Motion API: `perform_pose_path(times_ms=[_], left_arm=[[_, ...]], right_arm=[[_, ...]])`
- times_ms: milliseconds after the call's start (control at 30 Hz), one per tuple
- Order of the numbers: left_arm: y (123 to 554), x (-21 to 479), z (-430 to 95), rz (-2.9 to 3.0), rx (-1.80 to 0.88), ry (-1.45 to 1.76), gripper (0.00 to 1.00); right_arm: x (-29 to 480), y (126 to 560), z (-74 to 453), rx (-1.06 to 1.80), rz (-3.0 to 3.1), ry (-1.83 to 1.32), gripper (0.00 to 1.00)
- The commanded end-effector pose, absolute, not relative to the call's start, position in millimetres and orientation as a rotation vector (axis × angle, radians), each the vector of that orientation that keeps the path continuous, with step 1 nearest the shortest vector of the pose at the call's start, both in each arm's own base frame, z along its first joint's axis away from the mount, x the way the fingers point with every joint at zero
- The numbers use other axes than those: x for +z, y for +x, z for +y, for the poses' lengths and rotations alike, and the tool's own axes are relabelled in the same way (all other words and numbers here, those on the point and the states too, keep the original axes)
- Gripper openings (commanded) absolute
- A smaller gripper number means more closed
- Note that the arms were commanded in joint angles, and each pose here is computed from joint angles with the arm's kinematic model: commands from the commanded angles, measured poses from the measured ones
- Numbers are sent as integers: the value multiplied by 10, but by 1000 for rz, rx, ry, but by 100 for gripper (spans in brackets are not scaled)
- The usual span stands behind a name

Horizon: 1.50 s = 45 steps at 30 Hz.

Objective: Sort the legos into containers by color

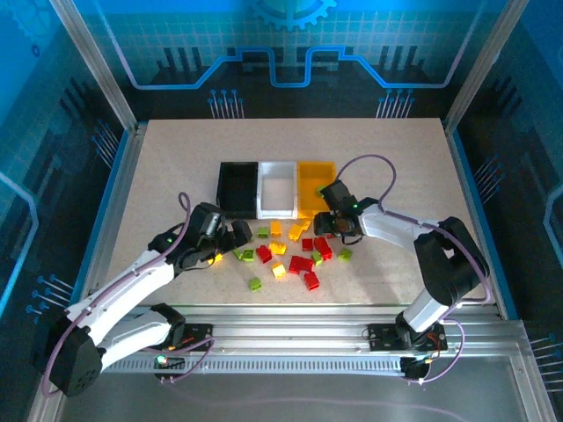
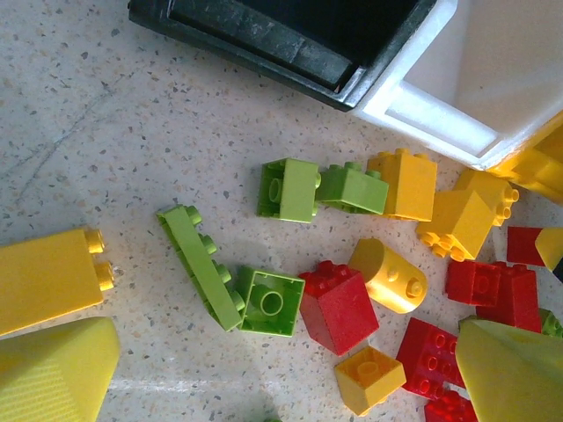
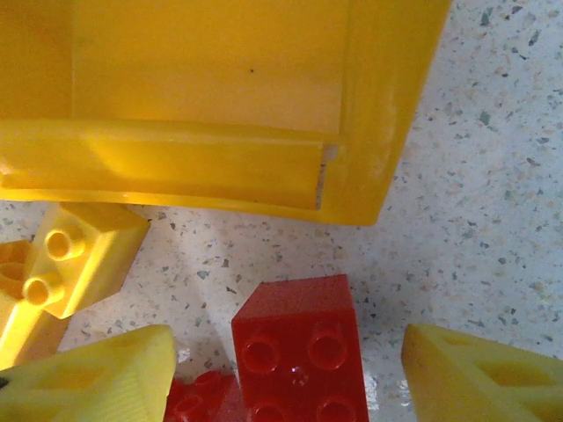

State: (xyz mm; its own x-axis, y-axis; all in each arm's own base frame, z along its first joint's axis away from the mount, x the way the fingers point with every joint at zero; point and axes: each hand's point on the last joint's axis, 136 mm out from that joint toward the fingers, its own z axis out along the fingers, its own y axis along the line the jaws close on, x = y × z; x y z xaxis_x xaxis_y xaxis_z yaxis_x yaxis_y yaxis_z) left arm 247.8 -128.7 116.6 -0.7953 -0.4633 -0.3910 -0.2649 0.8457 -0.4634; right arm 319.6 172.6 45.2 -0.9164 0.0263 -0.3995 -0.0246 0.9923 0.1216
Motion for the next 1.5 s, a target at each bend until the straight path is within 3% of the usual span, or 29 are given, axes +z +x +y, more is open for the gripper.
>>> perform_pose_path(times_ms=[0,467,667,800,1033,1200,1467], left_arm=[[2416,1099,-1232,2542,-518,-561,99],[2423,1092,-1207,2541,-516,-573,99],[2422,1090,-1196,2541,-509,-571,99],[2428,1097,-1181,2536,-508,-576,99],[2422,1105,-1183,2527,-525,-586,99],[2385,1084,-1179,2532,-535,-589,99],[2388,1135,-1169,2532,-536,-562,99]], right_arm=[[336,3209,1648,142,2729,49,66],[293,3063,1576,144,2738,42,41],[615,3016,1535,167,2679,7,32],[1039,2969,1616,273,2600,-59,32],[1677,3219,2446,433,2497,-309,35],[1616,3645,2961,417,2495,-349,35],[1128,4152,3256,295,2583,-311,39]])
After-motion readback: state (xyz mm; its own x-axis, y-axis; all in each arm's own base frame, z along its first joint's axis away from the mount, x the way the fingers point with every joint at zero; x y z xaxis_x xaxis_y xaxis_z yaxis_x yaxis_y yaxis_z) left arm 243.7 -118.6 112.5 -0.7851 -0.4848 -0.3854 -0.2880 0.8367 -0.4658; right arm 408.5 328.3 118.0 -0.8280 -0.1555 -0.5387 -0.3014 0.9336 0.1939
